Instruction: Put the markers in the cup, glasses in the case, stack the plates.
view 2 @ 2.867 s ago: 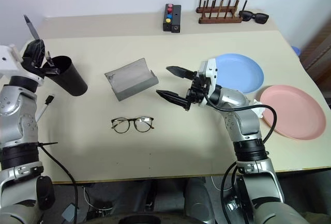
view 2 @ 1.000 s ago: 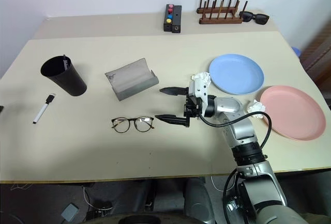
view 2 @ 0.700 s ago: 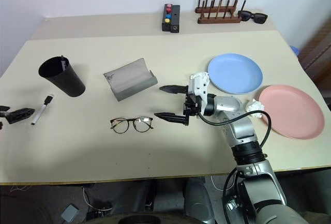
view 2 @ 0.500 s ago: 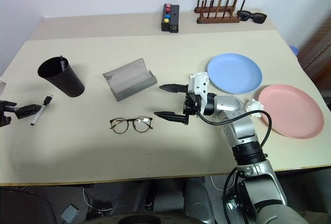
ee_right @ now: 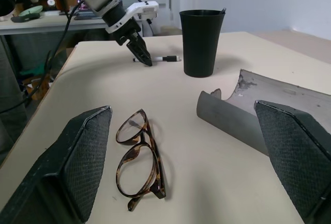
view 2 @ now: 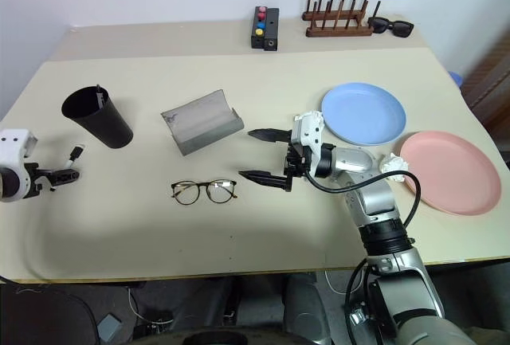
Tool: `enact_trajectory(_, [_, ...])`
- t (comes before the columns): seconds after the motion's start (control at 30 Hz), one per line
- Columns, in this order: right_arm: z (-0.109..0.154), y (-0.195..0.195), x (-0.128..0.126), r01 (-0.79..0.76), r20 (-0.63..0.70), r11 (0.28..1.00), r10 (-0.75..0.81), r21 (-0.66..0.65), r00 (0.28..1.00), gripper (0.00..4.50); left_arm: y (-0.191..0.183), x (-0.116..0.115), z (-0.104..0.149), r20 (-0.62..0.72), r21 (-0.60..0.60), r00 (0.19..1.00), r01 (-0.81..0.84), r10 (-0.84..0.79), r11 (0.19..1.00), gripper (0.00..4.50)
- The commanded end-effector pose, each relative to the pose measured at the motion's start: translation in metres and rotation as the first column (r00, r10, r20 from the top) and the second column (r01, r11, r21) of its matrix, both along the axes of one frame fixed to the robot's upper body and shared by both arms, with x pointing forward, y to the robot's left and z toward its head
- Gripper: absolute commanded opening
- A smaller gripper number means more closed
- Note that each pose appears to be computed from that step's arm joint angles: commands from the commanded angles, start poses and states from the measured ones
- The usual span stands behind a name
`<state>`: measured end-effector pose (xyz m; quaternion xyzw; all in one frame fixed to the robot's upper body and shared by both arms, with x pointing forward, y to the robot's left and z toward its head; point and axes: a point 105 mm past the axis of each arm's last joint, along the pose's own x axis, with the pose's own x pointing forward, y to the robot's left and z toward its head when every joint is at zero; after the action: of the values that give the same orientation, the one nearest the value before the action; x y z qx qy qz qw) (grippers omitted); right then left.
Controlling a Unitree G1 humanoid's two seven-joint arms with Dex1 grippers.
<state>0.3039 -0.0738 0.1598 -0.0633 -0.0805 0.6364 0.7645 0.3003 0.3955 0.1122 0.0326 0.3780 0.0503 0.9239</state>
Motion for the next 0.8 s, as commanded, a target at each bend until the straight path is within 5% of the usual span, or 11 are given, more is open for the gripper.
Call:
enact_trajectory(0.03, [0.014,-0.001,-0.004,-0.002,0.050,1.000,0.001,0.021,0.999,4.50,0.001,0.005,0.001,-0.001,0.025,1.000,0.006,-0.006,1.000,4.44])
enact_trajectory(0.1, [0.014,-0.001,-0.004,0.003,0.050,1.000,-0.004,0.021,0.999,4.50,0.000,0.007,0.001,-0.002,0.024,1.000,0.009,-0.009,1.000,4.44])
enact_trajectory(0.2, [0.014,-0.001,-0.003,0.008,0.050,1.000,-0.010,0.021,0.999,4.50,0.000,0.010,0.001,-0.006,0.026,1.000,0.012,-0.012,1.000,3.63])
enact_trajectory(0.43, [0.012,-0.004,-0.002,0.018,0.049,1.000,-0.019,0.022,0.999,4.50,-0.001,0.008,-0.002,-0.027,0.014,0.999,0.020,-0.020,1.000,0.13])
enact_trajectory(0.8, [0.011,-0.007,0.004,0.042,0.038,0.998,-0.044,0.051,0.998,4.50,0.001,-0.018,0.007,0.046,-0.028,0.999,-0.024,0.025,0.999,0.05])
